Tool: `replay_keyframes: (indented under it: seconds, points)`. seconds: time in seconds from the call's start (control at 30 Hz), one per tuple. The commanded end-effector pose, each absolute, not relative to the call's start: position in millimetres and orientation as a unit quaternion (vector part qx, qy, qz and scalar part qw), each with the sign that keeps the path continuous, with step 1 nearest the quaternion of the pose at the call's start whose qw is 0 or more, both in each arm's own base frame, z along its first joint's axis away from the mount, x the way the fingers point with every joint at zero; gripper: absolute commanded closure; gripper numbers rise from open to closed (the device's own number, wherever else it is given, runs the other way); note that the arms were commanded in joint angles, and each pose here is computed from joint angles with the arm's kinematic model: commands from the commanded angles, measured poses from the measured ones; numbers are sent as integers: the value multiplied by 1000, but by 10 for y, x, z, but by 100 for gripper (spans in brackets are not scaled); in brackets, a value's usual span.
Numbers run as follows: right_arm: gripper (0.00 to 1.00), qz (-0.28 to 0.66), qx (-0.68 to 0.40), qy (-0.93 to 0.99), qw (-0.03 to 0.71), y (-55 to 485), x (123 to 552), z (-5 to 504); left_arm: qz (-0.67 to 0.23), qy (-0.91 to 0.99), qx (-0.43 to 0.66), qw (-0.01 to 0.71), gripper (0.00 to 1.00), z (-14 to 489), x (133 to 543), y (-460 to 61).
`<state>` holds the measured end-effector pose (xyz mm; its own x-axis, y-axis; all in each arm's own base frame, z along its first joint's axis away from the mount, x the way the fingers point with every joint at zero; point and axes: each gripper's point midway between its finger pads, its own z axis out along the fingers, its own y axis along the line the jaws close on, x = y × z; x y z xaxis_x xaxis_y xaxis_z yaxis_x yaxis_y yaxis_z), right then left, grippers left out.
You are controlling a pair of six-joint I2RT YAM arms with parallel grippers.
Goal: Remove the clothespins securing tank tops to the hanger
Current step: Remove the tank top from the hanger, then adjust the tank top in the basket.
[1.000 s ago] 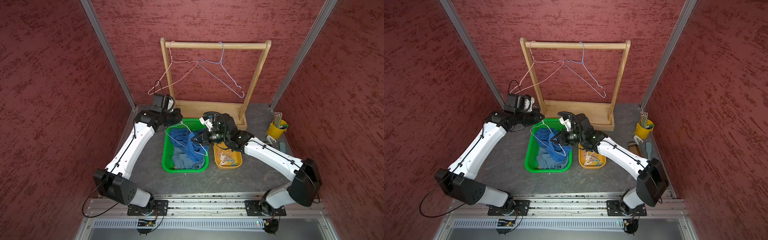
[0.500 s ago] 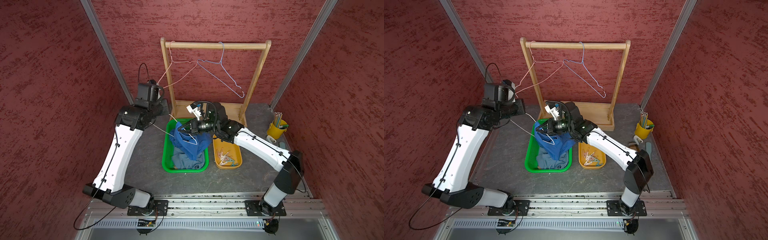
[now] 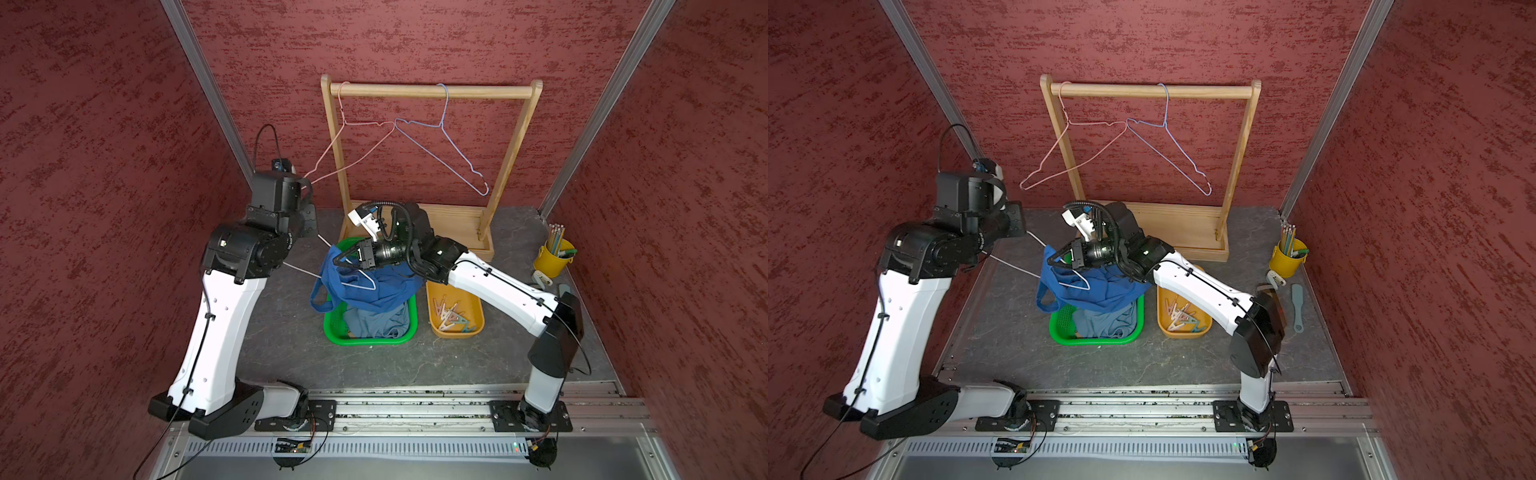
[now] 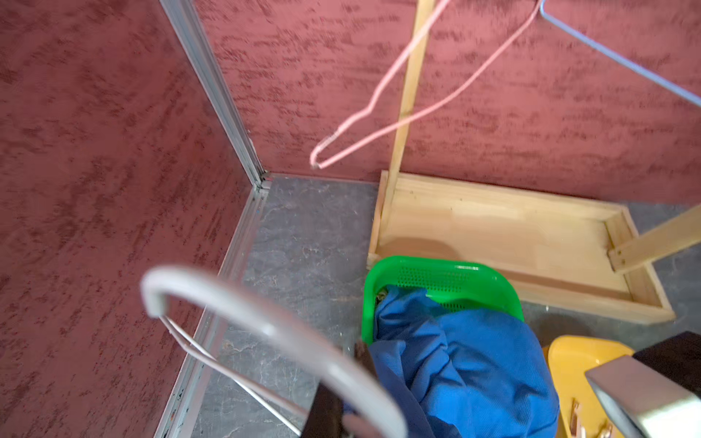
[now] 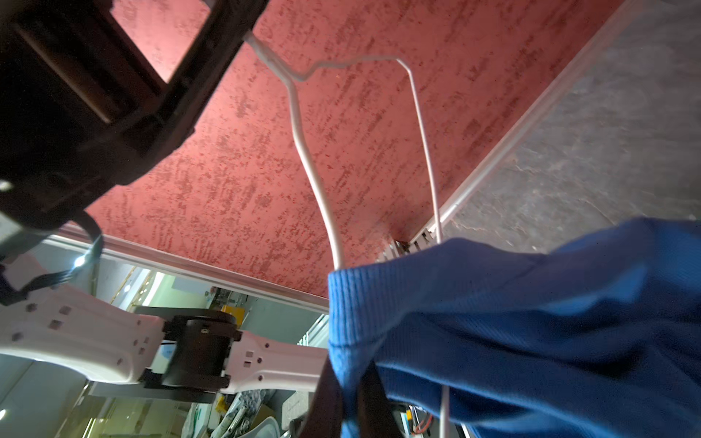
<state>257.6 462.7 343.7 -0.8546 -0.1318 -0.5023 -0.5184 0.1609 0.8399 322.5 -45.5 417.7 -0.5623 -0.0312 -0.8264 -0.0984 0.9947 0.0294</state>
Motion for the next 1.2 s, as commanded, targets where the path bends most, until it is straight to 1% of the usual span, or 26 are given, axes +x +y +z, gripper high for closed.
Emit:
replay_keyframes:
  seconds: [0.0, 0.07, 0.1, 0.17, 0.2, 0.23, 0.3, 0.43, 0.53, 0.67, 0.77, 0.87, 0.97, 1.07, 1.17]
  points:
    - [85, 554, -125, 808, 156, 4207, 2746, 2850, 58, 871, -34, 487, 100, 4291, 3230, -365]
    - [80, 545, -93, 817, 164, 3957, 2729, 2685, 60, 874, -21, 482, 100, 4242, 3268, -425]
    - [75, 539, -81, 821, 167, 3846, 2719, 2627, 60, 874, -14, 482, 100, 4220, 3286, -462]
    - [57, 521, -56, 834, 171, 3609, 2703, 2469, 71, 875, 4, 479, 100, 4176, 3322, -532]
    - [50, 511, -45, 842, 168, 3517, 2709, 2370, 77, 875, 12, 478, 100, 4160, 3337, -565]
    - [43, 509, -39, 842, 175, 3409, 2686, 2393, 82, 874, 21, 478, 100, 4148, 3348, -603]
    - [37, 495, -28, 851, 175, 3269, 2668, 2306, 98, 872, 38, 478, 100, 4138, 3370, -669]
    - [35, 449, -1, 877, 170, 3038, 2678, 2110, 165, 859, 74, 479, 100, 4143, 3416, -733]
    - [32, 435, 12, 885, 165, 2988, 2689, 2065, 211, 849, 88, 476, 100, 4135, 3430, -716]
    - [29, 470, 3, 868, 163, 3159, 2726, 2324, 238, 847, 107, 463, 100, 4005, 3445, -820]
    - [27, 480, -14, 862, 162, 3306, 2765, 2481, 268, 841, 131, 452, 100, 3779, 3566, -939]
    - [27, 483, -28, 862, 149, 3458, 2779, 2488, 274, 829, 119, 472, 100, 3672, 3671, -974]
    - [26, 458, -43, 879, 127, 3545, 2709, 2393, 280, 824, 91, 484, 100, 3754, 3687, -858]
    - [25, 415, -59, 902, 105, 3606, 2632, 2210, 286, 836, 58, 465, 100, 3860, 3638, -614]
    - [25, 362, -69, 926, 85, 3632, 2649, 1957, 280, 852, 6, 443, 100, 3942, 3475, -288]
